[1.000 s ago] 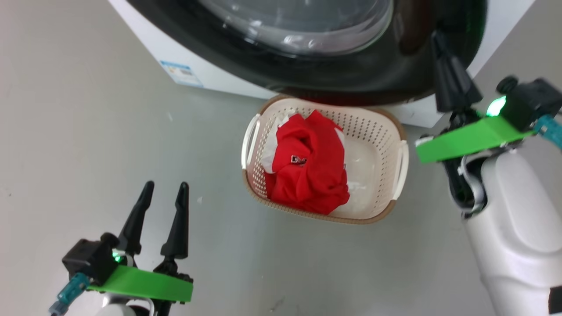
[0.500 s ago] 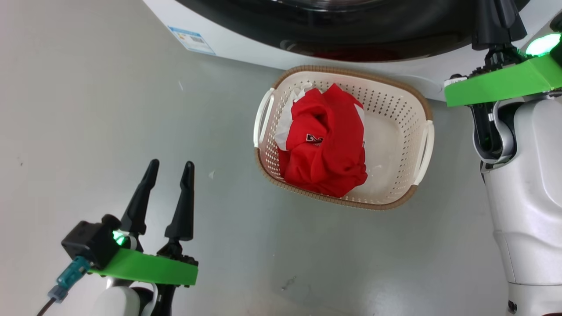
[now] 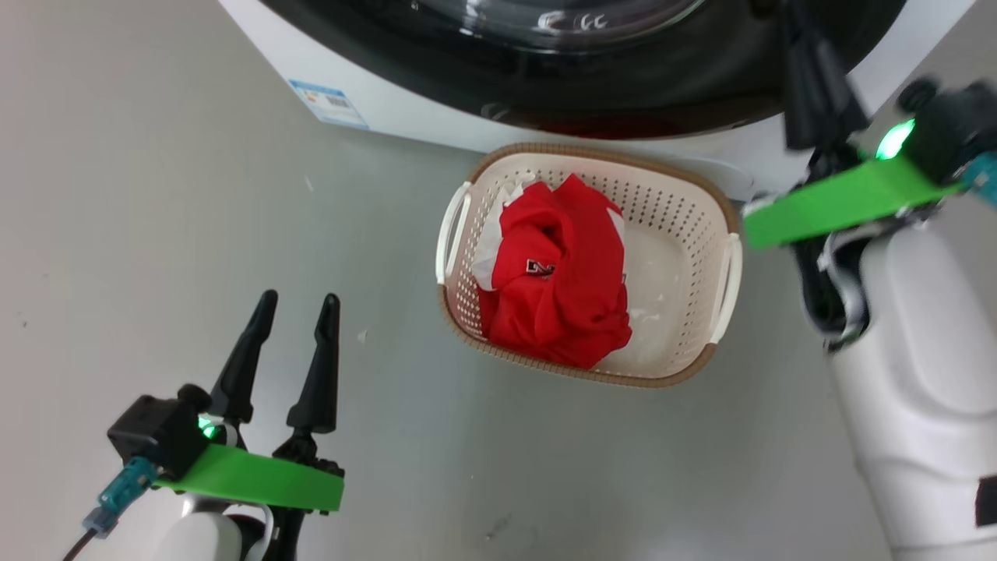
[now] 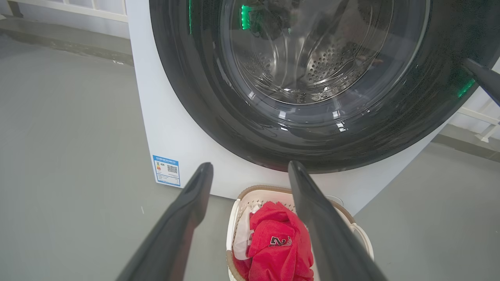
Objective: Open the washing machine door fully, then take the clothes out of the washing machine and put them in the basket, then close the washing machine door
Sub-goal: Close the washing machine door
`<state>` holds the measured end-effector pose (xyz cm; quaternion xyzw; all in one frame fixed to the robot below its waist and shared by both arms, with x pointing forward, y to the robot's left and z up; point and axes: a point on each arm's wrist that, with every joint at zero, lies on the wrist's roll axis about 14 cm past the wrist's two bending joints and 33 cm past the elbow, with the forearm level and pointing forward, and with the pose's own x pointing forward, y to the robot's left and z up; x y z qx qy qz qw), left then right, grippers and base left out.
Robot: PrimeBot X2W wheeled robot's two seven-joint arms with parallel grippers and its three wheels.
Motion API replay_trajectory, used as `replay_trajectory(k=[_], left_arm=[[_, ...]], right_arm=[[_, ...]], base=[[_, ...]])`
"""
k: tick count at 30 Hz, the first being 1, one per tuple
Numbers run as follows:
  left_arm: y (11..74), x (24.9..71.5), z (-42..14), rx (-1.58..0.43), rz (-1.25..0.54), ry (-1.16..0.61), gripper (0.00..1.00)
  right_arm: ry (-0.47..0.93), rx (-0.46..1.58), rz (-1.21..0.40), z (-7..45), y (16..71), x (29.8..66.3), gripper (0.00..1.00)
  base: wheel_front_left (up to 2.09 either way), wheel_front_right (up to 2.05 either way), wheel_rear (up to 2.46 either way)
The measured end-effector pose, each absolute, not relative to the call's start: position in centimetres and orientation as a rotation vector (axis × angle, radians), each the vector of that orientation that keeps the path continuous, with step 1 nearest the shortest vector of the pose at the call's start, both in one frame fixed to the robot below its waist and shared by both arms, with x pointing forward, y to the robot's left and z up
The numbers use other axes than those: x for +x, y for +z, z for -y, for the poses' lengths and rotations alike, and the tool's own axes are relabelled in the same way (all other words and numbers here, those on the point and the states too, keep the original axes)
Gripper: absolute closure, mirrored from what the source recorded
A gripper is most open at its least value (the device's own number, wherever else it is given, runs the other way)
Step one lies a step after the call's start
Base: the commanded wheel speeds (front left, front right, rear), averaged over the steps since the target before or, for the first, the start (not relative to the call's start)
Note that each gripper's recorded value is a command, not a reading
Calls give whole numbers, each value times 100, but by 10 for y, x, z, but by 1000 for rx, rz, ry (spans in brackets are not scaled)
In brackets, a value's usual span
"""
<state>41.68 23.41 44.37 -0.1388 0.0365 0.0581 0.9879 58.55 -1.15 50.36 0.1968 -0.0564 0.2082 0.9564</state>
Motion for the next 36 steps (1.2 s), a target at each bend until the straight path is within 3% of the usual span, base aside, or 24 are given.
replay_trajectory(k=[3,21,36], left_arm=[[448,414,-234,-274,-65,107,0],[466,398,-229,-229,-35,48,0],[472,391,-217,-220,-24,0,0]], right_arm=[[436,378,66,11,491,565,0],[350,326,-8,61,477,485,0],[179,312,-49,125,464,417,0]], base=[[0,0,0],[0,0,0],[0,0,0]])
